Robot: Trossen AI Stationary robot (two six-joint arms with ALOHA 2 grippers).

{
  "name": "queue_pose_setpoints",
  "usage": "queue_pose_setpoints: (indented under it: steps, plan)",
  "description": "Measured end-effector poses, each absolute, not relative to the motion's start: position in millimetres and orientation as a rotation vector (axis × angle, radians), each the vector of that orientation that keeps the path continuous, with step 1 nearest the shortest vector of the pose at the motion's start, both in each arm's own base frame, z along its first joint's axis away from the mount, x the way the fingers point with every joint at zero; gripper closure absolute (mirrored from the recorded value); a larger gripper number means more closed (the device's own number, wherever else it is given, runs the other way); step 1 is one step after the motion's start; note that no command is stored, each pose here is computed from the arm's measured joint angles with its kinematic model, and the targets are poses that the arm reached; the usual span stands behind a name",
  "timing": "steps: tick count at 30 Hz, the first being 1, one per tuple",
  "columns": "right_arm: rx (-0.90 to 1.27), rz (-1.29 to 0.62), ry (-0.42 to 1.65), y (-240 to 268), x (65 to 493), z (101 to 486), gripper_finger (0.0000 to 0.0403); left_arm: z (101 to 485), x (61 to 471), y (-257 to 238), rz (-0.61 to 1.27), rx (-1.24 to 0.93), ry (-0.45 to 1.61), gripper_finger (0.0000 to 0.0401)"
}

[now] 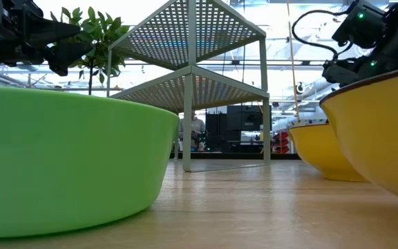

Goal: Pick & Place Mini bowls
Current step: Put the top yellow patterned bowl on the shelf

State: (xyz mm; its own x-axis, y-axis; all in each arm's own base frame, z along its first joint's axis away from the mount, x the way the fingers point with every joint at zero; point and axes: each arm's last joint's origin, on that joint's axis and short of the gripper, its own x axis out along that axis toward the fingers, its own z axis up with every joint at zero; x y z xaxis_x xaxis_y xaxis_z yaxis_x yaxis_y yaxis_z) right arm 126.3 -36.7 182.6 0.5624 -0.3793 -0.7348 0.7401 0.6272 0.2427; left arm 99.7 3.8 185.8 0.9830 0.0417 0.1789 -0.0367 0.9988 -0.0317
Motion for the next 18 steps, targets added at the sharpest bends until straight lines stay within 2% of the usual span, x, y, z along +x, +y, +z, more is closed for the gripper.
queue_pose_setpoints:
  steps: [18]
  plan:
    - [0.577,-0.652,0.575,-33.9,115.9,196.4,0.0392,185.9,99.7,3.8,0.039,-0.028,-0.181,0.0132]
